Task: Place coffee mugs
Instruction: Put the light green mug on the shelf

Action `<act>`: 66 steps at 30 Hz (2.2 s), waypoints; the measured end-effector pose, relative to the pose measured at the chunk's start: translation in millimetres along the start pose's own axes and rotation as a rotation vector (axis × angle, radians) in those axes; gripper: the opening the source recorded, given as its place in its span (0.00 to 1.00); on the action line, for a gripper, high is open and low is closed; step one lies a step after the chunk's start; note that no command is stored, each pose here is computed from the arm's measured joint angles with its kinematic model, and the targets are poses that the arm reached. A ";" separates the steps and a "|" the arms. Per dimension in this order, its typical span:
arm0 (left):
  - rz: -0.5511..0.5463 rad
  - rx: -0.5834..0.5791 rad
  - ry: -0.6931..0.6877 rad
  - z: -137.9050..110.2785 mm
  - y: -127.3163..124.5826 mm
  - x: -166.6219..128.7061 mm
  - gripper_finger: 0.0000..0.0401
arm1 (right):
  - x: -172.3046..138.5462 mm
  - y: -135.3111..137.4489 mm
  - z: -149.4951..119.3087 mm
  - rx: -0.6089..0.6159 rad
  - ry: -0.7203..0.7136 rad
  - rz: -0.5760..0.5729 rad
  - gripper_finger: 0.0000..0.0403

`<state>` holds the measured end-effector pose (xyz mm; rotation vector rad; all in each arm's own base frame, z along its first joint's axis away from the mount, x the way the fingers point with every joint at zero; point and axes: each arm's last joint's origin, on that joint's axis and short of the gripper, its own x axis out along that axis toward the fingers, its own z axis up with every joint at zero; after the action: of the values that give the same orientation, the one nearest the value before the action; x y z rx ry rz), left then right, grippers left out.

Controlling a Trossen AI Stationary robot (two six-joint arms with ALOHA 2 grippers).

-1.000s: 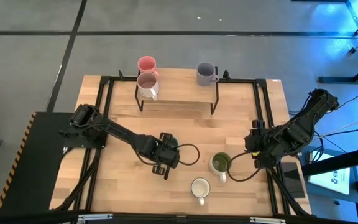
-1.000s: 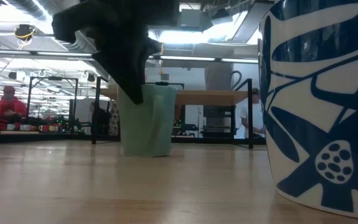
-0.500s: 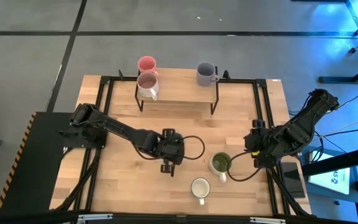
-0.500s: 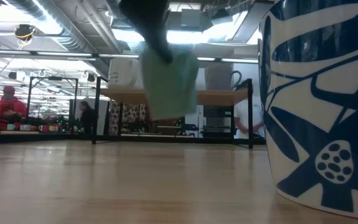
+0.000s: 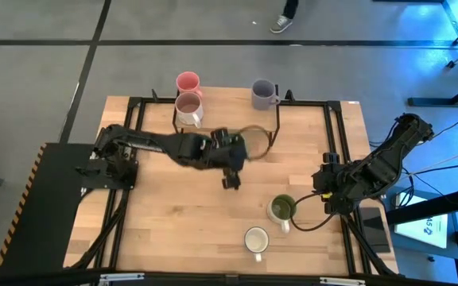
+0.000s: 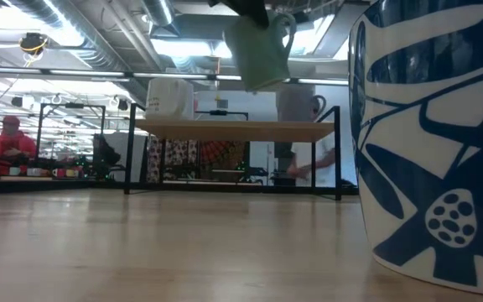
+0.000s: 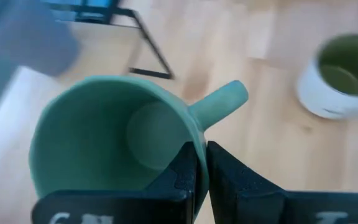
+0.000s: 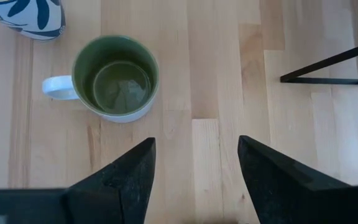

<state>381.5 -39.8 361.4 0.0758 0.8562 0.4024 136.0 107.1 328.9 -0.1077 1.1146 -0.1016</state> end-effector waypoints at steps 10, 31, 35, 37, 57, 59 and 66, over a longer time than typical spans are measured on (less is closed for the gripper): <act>0.131 -0.018 -0.012 21.3 69.9 5.1 0.03 | 0.0 -0.1 0.0 -0.028 0.000 -0.001 0.54; 0.199 0.001 0.212 -4.1 214.9 35.1 0.03 | 0.0 -1.3 0.8 0.070 -0.033 -0.041 0.54; 0.211 0.016 0.225 -6.0 223.5 42.2 0.03 | 0.0 -1.3 0.8 0.084 -0.033 -0.040 0.54; 0.202 0.025 0.242 -7.8 225.3 45.6 0.03 | 0.0 -1.2 0.8 0.085 -0.032 -0.039 0.54; 0.159 0.118 0.324 -14.1 226.4 78.3 0.03 | 0.0 -1.3 0.7 0.082 -0.030 -0.040 0.54; 0.150 0.115 0.326 -14.9 227.6 78.3 0.03 | 0.0 -1.3 0.7 0.082 -0.030 -0.041 0.54; 0.126 0.119 0.338 -16.7 228.0 77.9 0.06 | 0.0 -1.3 0.7 0.081 -0.030 -0.041 0.54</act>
<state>342.9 198.1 345.7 0.1759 1.2127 0.4899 136.6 105.8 329.3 -0.0590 1.0767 -0.1810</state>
